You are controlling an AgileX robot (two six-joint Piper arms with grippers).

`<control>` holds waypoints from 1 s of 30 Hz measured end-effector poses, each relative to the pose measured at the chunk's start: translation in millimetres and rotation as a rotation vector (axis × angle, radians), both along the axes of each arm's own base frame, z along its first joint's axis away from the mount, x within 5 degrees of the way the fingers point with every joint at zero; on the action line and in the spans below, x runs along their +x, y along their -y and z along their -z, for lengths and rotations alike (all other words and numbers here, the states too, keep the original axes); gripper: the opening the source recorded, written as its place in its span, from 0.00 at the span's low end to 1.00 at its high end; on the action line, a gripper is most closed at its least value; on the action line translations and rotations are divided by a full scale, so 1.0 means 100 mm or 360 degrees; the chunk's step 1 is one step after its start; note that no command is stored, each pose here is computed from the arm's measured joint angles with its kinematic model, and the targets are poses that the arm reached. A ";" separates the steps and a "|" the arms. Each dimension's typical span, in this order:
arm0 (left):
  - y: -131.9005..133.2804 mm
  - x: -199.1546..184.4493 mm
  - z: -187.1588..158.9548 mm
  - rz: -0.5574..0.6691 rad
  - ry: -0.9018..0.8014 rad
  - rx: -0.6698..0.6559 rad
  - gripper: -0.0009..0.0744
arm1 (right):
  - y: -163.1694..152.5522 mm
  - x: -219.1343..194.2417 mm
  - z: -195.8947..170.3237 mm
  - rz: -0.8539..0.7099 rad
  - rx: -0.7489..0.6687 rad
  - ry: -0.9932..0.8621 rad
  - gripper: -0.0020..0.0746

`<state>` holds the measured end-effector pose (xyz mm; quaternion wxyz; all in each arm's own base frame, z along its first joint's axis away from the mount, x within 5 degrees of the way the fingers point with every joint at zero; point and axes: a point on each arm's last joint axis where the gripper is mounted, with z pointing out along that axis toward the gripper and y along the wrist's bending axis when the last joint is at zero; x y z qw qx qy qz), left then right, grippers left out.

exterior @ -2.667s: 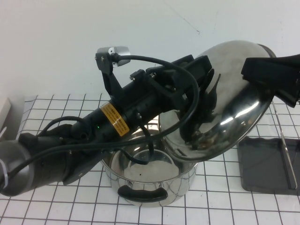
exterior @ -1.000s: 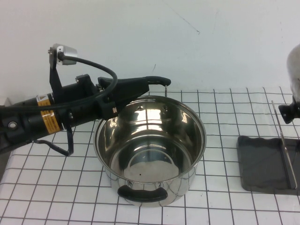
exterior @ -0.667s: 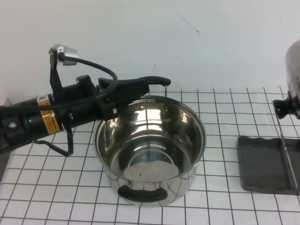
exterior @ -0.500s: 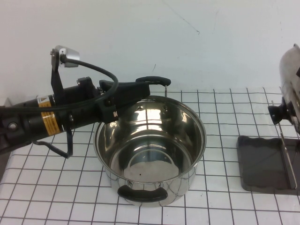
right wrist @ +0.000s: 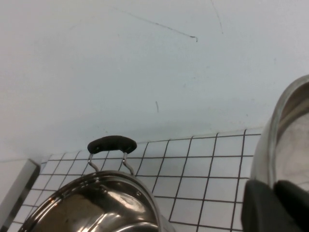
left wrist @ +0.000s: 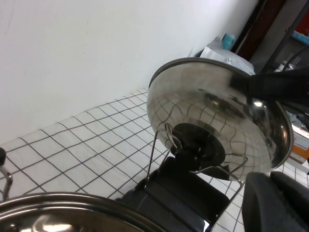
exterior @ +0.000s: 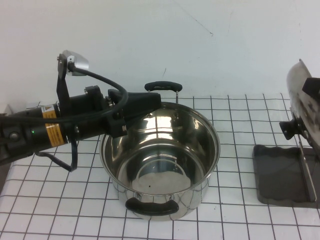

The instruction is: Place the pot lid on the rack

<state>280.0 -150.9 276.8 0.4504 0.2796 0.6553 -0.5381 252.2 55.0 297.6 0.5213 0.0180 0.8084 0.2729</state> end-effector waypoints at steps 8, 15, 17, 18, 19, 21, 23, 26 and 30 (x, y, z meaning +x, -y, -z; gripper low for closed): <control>0.00 0.00 0.00 0.0003 0.0072 0.0020 0.01 | -0.01 0.05 0.07 -0.0020 -0.0020 -0.0032 0.21; 0.00 0.00 0.00 0.0003 0.0075 0.0021 0.01 | -0.05 0.04 0.07 -0.0080 0.0011 -0.0027 0.49; 0.00 0.00 0.00 0.0005 0.0076 0.0023 0.01 | -0.06 0.03 0.06 -0.0100 0.0018 -0.0024 0.51; 0.00 0.00 0.00 0.0005 0.0076 0.0023 0.01 | -0.06 0.02 0.05 -0.0107 0.0022 -0.0017 0.51; 0.00 0.00 0.00 0.0006 0.0076 0.0025 0.01 | -0.06 0.01 0.03 -0.0107 0.0023 -0.0004 0.52; 0.00 0.00 0.00 0.0007 0.0080 0.0027 0.01 | -0.06 -0.04 -0.04 -0.0110 0.0024 0.0040 0.52; 0.00 0.00 0.00 0.0009 0.0087 0.0031 0.01 | -0.04 -0.12 -0.13 -0.0118 -0.0023 0.0108 0.52; 0.00 0.00 0.00 -0.0010 0.0110 0.0054 0.01 | -0.02 -0.26 -0.28 -0.0127 -0.0088 0.0224 0.52; -0.04 0.01 -0.04 -0.0114 0.0134 0.0138 0.01 | 0.00 -0.46 -0.49 -0.0119 -0.0096 0.0377 0.52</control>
